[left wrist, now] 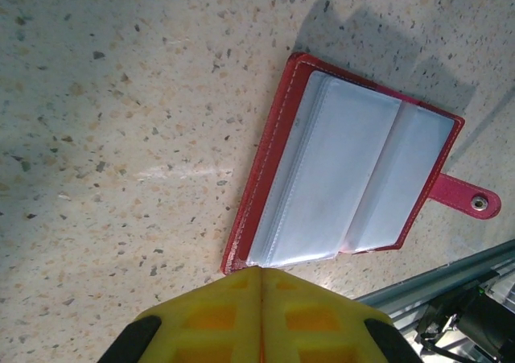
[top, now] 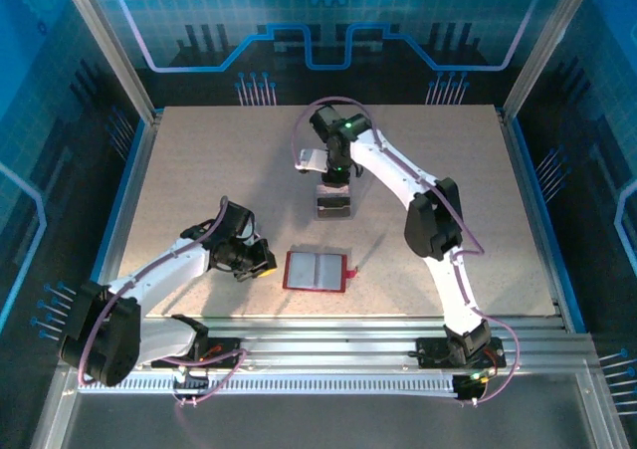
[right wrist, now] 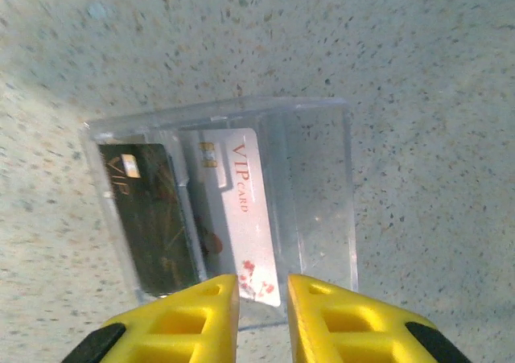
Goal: Take the credit cards out of the card holder
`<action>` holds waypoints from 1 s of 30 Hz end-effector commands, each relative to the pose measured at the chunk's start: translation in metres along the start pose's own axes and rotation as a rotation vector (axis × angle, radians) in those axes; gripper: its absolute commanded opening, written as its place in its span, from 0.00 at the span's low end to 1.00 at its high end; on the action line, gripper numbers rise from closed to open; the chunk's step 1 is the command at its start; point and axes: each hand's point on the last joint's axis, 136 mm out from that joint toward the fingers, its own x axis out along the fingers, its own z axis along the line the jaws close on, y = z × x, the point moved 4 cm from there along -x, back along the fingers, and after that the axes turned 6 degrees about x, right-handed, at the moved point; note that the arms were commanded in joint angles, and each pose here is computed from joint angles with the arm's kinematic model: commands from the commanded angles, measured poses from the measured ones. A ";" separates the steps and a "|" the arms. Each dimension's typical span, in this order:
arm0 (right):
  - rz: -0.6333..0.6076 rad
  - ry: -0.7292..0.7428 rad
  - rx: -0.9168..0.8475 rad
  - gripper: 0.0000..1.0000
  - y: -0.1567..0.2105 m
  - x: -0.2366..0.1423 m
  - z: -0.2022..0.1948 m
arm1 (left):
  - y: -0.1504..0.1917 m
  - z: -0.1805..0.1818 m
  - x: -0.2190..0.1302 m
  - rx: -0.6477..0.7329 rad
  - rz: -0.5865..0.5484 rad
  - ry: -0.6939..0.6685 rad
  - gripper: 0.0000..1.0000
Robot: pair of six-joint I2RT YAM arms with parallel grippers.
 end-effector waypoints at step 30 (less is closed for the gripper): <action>-0.331 -0.430 1.106 0.16 0.017 -0.030 0.179 | 0.018 0.000 0.045 0.025 0.203 0.018 0.08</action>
